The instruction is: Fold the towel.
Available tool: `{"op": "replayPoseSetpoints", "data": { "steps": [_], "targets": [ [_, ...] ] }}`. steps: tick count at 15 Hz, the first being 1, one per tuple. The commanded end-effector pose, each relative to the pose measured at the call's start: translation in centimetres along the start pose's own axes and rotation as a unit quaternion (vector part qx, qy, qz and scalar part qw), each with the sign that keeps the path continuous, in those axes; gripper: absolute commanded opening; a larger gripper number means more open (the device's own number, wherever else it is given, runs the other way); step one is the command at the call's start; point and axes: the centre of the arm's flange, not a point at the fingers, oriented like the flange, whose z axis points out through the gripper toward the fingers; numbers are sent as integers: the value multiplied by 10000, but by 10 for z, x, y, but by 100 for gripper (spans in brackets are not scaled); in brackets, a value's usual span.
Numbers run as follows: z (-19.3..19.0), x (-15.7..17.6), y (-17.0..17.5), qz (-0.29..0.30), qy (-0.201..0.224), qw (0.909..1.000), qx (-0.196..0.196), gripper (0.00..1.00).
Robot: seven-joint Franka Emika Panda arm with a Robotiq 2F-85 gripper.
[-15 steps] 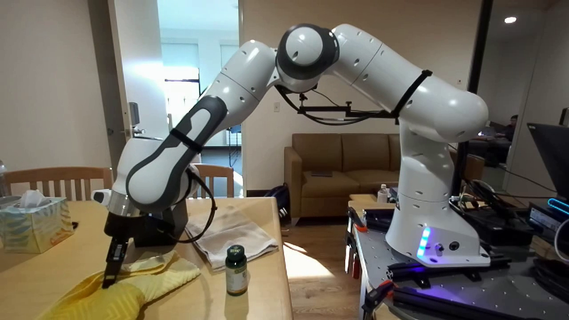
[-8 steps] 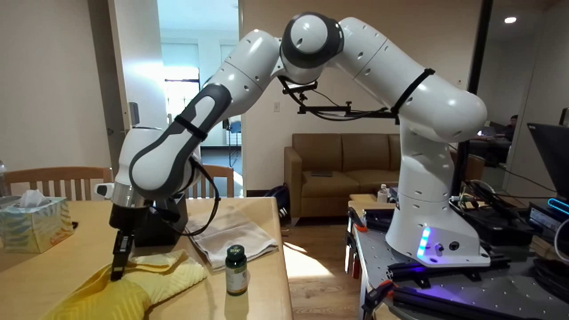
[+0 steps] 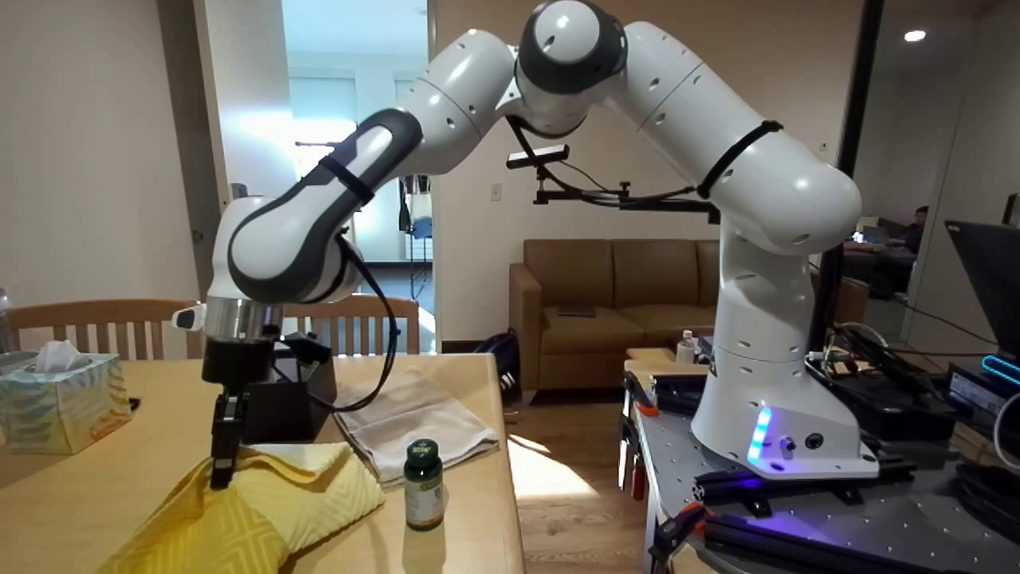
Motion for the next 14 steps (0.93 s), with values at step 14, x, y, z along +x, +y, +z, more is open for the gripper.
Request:
{"op": "replayPoseSetpoints", "data": {
  "steps": [14],
  "targets": [
    [-41, -41, -1, 366, -1363, 9427, 3022, 4]
  ]
}}
